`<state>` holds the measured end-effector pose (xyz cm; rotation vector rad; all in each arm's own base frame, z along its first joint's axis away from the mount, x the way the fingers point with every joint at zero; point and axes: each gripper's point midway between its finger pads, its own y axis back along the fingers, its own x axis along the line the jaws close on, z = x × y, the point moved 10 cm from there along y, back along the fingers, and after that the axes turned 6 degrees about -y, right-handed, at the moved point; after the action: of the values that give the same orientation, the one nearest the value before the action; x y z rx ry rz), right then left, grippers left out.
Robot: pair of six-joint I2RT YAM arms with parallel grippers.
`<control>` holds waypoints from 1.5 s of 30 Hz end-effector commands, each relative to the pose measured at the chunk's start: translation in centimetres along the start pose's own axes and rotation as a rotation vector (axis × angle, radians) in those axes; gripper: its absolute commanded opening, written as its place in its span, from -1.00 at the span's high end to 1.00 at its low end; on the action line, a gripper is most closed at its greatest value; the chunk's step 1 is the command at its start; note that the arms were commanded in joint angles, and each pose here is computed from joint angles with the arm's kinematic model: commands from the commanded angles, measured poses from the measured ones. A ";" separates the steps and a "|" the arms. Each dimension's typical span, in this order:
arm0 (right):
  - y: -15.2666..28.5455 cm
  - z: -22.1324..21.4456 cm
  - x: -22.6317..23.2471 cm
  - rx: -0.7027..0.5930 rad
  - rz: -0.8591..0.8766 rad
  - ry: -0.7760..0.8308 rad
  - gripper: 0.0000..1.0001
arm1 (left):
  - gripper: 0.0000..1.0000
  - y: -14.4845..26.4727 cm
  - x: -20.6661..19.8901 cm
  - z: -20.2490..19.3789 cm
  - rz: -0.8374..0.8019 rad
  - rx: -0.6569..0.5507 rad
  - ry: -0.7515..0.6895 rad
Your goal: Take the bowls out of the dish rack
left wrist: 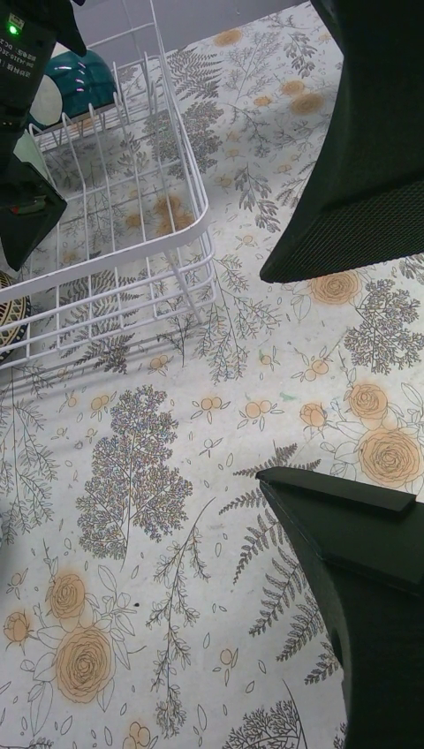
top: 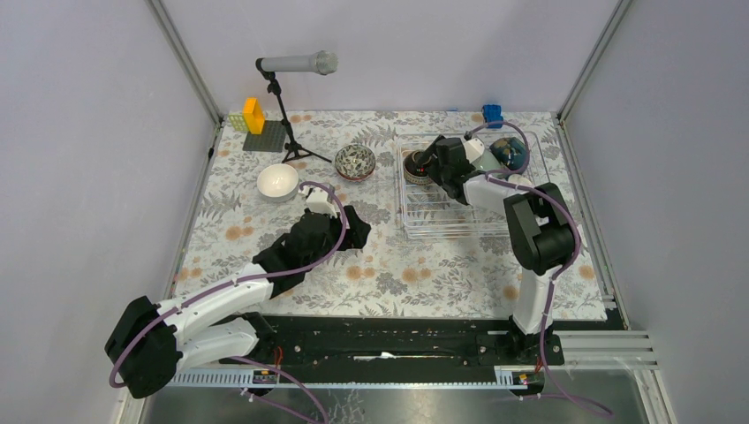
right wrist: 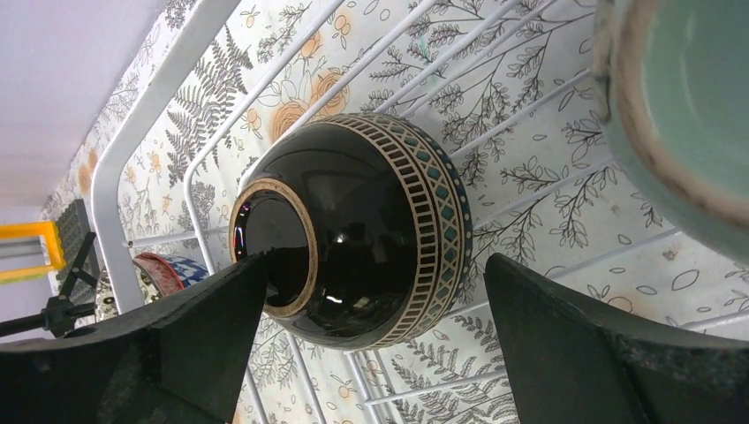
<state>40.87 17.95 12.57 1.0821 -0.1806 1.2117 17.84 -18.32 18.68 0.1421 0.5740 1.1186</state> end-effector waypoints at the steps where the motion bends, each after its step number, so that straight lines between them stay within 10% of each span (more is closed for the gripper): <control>1: 0.0 0.2 1.0 -0.063 -0.017 -0.059 -0.99 | -0.63 -0.1 -0.1 0.5 -0.001 -0.046 0.015; 28: -1.7 -0.4 -0.9 0.001 0.046 -0.268 -0.99 | -0.64 0.4 0.2 0.5 0.011 -0.049 0.005; 45: 3.2 3.1 1.3 -0.112 0.219 -0.204 -0.45 | -0.64 0.6 0.2 0.5 -0.003 -0.048 0.012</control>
<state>40.24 16.92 12.48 1.1944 -0.4523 1.1868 17.46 -17.83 18.46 0.1463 0.5735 1.1305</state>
